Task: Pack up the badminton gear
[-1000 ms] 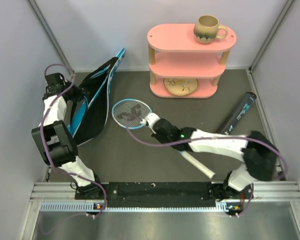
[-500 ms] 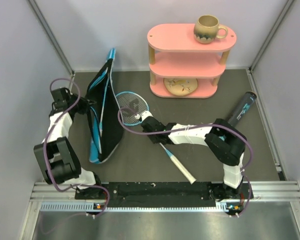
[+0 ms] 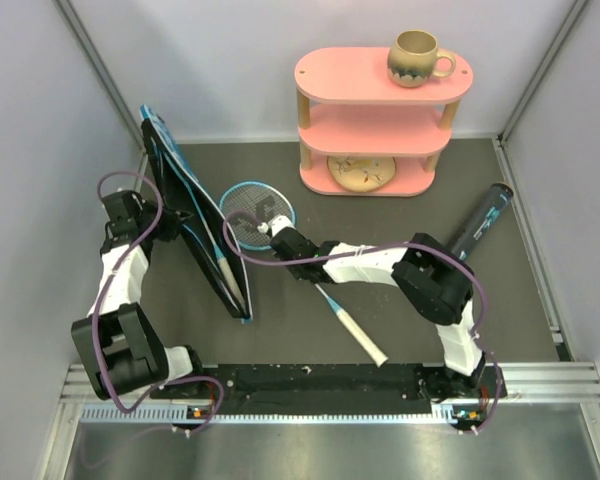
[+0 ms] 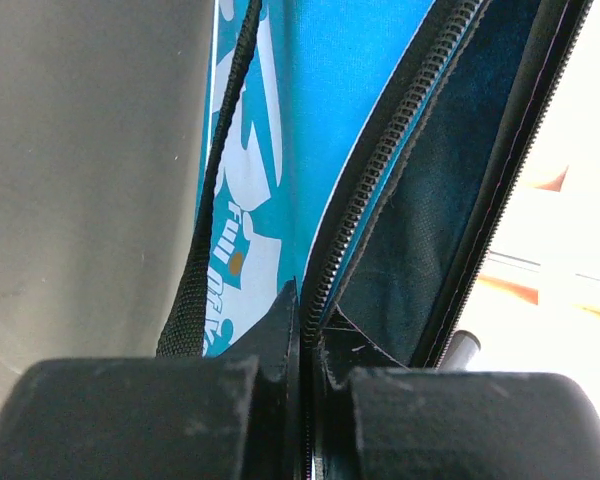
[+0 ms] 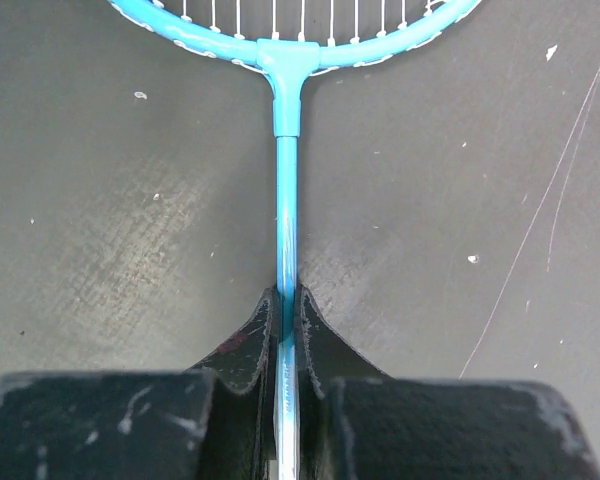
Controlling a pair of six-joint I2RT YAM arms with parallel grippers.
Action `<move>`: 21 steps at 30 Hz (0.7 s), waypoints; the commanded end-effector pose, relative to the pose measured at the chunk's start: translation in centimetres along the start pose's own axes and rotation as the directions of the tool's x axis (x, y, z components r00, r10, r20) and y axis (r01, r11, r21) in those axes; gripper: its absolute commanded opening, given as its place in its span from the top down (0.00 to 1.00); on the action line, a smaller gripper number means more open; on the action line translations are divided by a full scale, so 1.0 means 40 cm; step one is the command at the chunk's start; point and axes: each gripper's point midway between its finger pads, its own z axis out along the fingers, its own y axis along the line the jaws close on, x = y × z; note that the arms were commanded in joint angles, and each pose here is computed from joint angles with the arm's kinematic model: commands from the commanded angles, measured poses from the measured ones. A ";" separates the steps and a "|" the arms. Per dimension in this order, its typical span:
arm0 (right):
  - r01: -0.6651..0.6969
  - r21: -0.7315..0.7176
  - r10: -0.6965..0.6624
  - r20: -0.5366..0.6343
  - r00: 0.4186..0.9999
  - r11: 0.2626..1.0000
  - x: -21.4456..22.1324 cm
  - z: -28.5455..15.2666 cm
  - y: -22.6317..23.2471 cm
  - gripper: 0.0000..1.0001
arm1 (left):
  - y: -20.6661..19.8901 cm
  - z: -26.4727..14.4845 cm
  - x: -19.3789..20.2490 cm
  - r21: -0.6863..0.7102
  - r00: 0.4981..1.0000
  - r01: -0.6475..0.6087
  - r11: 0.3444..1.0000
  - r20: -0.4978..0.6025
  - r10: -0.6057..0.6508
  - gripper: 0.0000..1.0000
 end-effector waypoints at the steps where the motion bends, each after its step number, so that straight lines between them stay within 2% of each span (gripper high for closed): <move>1: -0.011 0.024 0.012 -0.011 1.000 1.000 0.002 -0.027 -0.031 1.00 | -0.047 -0.030 -0.009 0.086 0.997 -0.055 0.995 0.051 0.051 1.00; 3: -0.088 -0.033 0.090 0.045 0.995 0.996 -0.065 -0.102 -0.050 1.00 | -0.043 -0.029 0.001 0.091 0.997 -0.065 0.994 0.039 0.062 1.00; 6: -0.188 -0.213 0.211 0.093 0.973 0.959 -0.140 -0.218 -0.043 1.00 | -0.049 -0.028 0.020 0.143 0.996 -0.089 0.986 0.018 0.087 1.00; 11: -0.340 -0.464 0.404 0.042 0.914 0.818 -0.181 -0.351 -0.070 1.00 | -0.058 -0.019 0.068 0.257 0.998 -0.035 0.966 -0.046 0.048 1.00; 15: -0.324 -0.610 0.438 0.042 0.898 0.723 -0.222 -0.464 -0.042 1.00 | -0.067 -0.012 0.079 0.292 0.997 -0.017 0.956 -0.068 0.039 1.00; 18: -0.329 -0.716 0.491 0.022 0.871 0.616 -0.263 -0.549 -0.011 1.00 | -0.069 -0.009 0.093 0.319 0.996 0.015 0.948 -0.083 0.012 1.00; 19: -0.354 -0.746 0.527 -0.005 0.850 0.564 -0.280 -0.573 0.000 1.00 | -0.080 -0.009 0.094 0.336 0.997 0.021 0.942 -0.083 0.008 1.00; 21: -0.305 -0.835 0.551 -0.003 0.835 0.458 -0.327 -0.638 0.035 1.00 | -0.089 -0.003 0.108 0.339 0.996 0.019 0.941 -0.094 0.014 1.00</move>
